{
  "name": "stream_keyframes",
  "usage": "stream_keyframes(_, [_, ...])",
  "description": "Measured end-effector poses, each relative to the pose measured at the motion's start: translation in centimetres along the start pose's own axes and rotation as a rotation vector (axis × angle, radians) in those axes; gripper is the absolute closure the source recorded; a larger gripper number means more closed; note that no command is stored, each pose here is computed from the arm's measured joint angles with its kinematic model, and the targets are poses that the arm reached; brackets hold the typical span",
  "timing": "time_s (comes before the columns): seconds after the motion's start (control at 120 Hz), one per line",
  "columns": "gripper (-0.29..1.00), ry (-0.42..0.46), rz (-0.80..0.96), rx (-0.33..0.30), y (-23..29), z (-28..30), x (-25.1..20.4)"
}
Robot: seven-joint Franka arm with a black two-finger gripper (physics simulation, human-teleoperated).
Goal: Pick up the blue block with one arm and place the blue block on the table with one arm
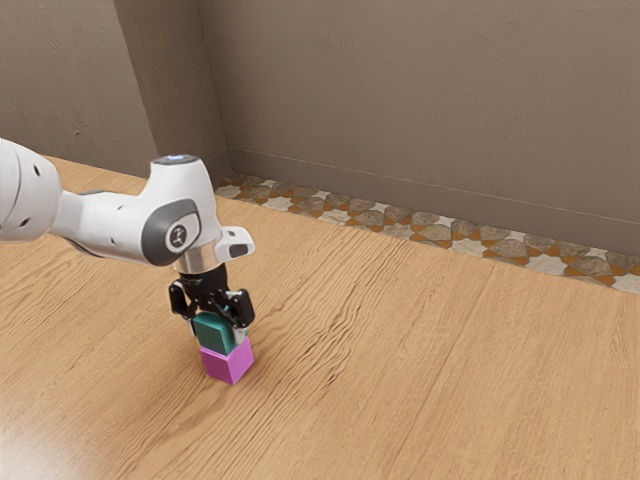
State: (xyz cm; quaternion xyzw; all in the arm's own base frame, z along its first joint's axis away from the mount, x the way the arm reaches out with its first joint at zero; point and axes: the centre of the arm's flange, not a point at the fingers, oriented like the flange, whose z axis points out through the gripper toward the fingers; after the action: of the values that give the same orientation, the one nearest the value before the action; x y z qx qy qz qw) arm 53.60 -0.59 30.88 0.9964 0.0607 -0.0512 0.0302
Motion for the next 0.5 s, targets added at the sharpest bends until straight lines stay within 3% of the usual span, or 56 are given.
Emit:
stream_keyframes(0.192, [0.28, 0.029, 0.003, 0.005, 0.0, -1.1, 0.2])
stream_keyframes(0.375, [0.26, 0.109, 0.021, 0.032, -0.6, -7.4, 0.9])
stream_keyframes(0.5, [0.25, 0.096, -0.075, 0.054, -7.3, -8.0, 2.5])
